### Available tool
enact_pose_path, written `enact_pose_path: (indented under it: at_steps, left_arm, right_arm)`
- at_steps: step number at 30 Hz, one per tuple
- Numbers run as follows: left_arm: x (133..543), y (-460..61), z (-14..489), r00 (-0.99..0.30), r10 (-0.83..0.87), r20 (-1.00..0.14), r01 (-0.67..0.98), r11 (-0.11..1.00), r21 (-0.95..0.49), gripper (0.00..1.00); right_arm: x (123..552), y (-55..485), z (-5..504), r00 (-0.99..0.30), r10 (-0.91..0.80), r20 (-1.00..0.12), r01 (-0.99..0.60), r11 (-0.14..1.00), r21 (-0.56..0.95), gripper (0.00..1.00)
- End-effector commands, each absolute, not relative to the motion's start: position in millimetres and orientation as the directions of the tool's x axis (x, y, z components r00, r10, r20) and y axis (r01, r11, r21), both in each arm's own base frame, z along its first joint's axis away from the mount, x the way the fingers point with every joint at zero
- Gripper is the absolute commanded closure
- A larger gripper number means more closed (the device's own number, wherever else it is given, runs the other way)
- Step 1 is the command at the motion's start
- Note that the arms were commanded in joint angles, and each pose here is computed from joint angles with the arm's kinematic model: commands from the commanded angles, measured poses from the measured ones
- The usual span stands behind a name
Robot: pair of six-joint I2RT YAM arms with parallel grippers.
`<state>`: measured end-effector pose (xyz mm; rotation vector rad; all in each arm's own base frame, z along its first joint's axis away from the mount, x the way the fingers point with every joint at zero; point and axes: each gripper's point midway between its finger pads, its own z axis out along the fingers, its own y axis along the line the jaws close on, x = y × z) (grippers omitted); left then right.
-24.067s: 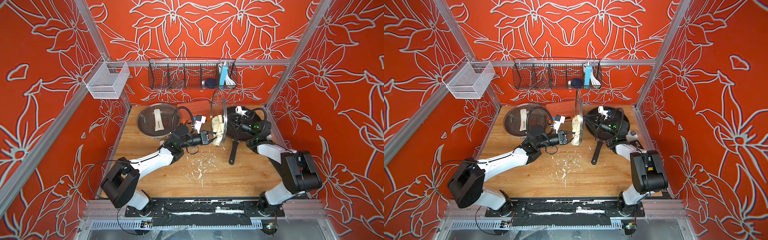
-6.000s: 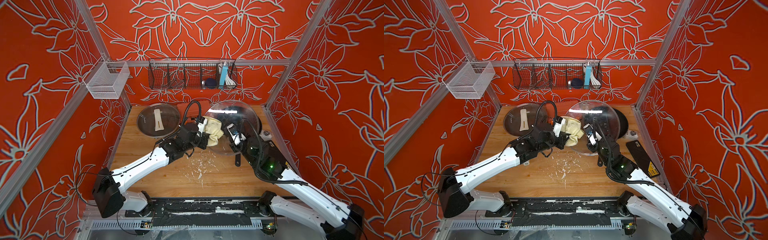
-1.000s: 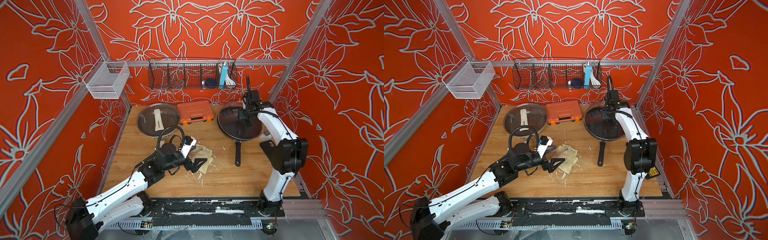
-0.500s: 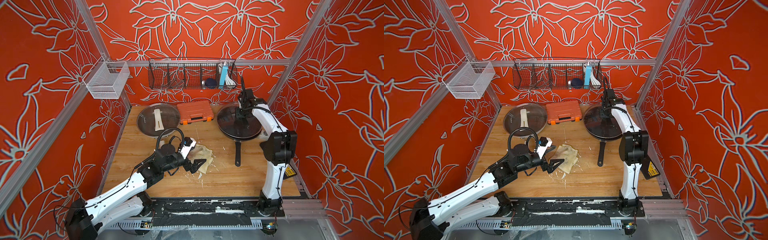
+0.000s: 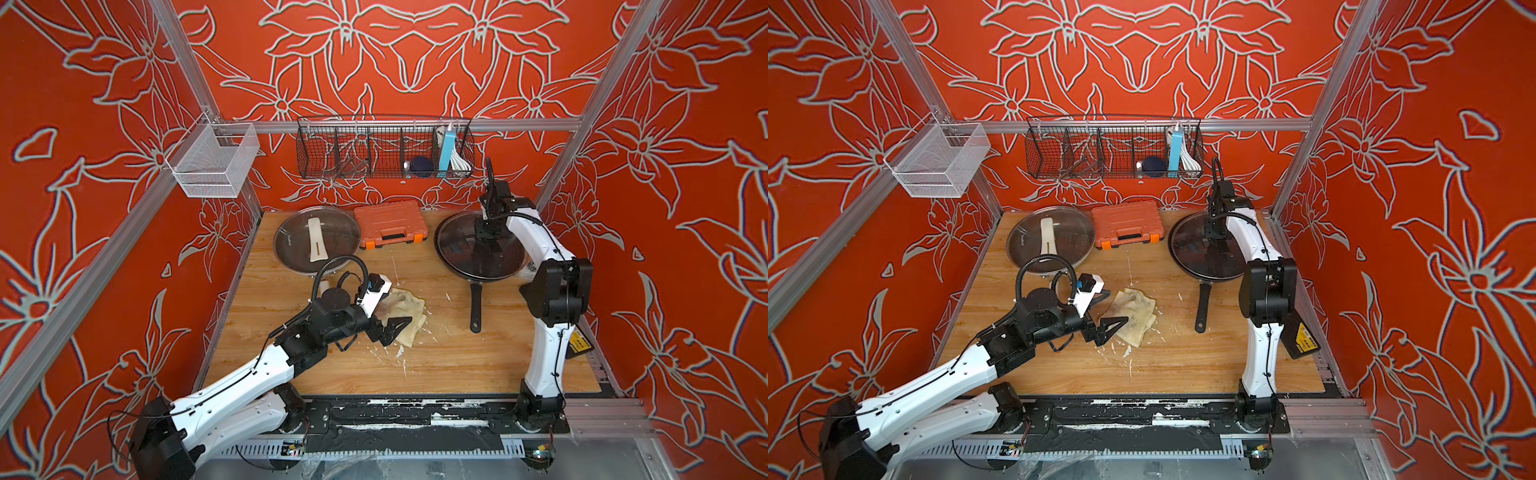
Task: Wipe the pot lid with a cloth
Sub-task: Place the pot lid on the cooking pot.
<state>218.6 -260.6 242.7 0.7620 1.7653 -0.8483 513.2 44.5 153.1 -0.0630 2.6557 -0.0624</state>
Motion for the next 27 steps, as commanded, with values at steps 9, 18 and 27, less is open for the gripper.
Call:
enact_pose_path:
  at_steps: [9,18,27]
  left_arm:
    - [221.6,-263.6,243.8,-0.279,0.106,-0.955,0.813,0.556,-0.175,0.01]
    - [222.9,-262.4,243.1,-0.276,0.105,-0.956,0.808,0.564,-0.171,0.01]
    - [224.9,-260.5,238.8,-0.279,0.105,-0.955,0.799,0.577,-0.17,0.01]
  right_arm:
    - [532.3,64.1,177.3,-0.833,-0.021,-0.554,-0.062,0.997,0.055,0.99]
    - [536.1,59.5,162.1,-0.841,-0.042,-0.539,-0.062,0.998,0.017,0.93]
    - [536.0,68.1,158.6,-0.836,-0.01,-0.548,-0.063,0.995,0.077,0.91]
